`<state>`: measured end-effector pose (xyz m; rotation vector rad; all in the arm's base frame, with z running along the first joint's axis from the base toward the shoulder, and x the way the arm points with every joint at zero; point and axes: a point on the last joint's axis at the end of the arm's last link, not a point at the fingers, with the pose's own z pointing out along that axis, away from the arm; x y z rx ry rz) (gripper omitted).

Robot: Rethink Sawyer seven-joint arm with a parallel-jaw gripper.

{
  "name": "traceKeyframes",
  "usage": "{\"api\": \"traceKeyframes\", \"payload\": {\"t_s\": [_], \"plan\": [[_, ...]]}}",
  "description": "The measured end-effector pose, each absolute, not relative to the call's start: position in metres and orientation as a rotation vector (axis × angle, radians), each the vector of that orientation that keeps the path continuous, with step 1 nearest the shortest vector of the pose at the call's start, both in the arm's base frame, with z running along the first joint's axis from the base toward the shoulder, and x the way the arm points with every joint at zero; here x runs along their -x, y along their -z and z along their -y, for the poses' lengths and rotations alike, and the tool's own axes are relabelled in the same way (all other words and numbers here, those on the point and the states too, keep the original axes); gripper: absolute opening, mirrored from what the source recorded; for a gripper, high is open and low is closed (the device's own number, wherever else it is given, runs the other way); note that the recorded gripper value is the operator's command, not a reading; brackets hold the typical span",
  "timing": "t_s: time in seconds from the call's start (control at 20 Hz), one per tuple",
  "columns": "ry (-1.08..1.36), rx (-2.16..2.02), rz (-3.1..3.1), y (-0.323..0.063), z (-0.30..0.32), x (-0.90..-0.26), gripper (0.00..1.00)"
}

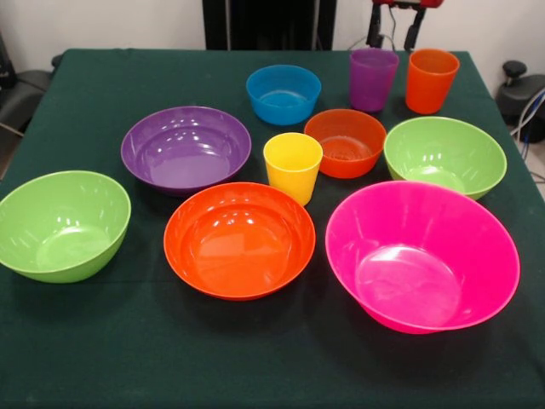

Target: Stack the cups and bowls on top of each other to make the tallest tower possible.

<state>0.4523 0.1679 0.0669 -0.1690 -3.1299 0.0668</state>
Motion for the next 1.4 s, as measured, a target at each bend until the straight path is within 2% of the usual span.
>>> {"api": "traceKeyframes", "payload": {"t_s": [0.65,1.4], "plan": [[-0.062,0.168,3.122,-0.07,-0.17,-0.445,1.0],[-0.048,0.156,3.044,-0.078,-0.173,-0.387,1.0]]}}
